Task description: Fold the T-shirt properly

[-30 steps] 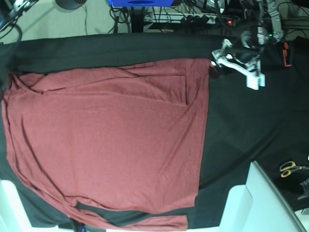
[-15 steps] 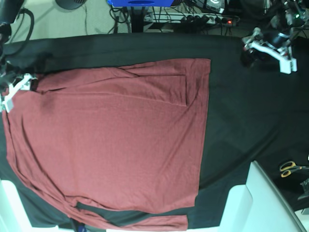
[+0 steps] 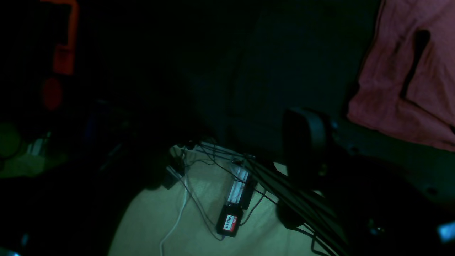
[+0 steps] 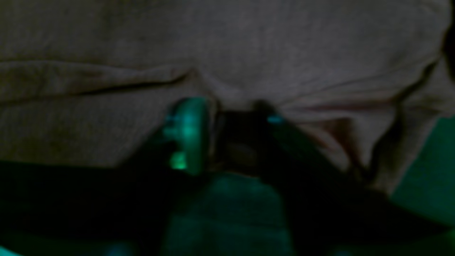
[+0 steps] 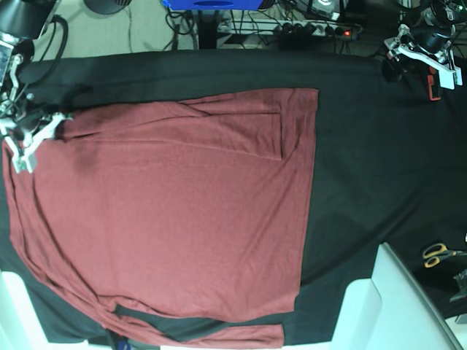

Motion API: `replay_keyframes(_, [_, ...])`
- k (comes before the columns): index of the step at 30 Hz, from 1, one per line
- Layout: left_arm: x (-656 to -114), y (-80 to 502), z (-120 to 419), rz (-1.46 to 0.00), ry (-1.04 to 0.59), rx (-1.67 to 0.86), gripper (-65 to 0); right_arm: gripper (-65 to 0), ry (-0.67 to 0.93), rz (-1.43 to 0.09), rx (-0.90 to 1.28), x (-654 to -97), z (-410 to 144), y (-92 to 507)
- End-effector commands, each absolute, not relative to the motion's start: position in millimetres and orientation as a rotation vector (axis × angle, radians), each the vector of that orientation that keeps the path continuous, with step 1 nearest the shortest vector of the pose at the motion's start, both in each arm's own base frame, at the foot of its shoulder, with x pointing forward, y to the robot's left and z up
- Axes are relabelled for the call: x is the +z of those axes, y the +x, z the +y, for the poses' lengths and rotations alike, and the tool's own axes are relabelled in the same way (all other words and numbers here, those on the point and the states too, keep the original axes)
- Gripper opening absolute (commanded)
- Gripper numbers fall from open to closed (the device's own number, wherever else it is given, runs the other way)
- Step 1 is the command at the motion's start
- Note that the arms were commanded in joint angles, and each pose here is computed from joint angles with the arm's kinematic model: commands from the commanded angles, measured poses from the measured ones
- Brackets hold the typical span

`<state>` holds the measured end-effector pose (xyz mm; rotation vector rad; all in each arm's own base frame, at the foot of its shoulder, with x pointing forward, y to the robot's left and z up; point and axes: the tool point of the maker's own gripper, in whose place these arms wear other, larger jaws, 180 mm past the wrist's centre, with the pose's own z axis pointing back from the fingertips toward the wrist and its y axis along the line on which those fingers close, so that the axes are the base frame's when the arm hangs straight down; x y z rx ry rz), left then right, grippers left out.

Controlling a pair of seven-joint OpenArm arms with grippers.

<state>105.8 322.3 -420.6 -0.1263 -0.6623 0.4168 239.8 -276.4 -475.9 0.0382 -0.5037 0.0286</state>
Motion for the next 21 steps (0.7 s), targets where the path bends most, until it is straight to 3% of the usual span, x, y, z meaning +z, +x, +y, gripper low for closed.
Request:
replay_keyframes(1, [-413.9,109.1,325.6,-0.69,-0.122,0.405,-17.8,-56.9,0.026,-0.552,0.029,-463.6,-283.6,253.1])
replay_keyframes(3, [-413.9,109.9,325.1,-0.691,-0.124,0.404,-17.8,-64.4,0.025,-0.552,0.029,-463.4,-284.3,253.1])
replay_keyframes(21, [-413.0,115.2,325.2,-0.699,-0.123,0.401,-17.8,-64.8,0.01,-0.54,0.04,-444.4,-287.9,282.0])
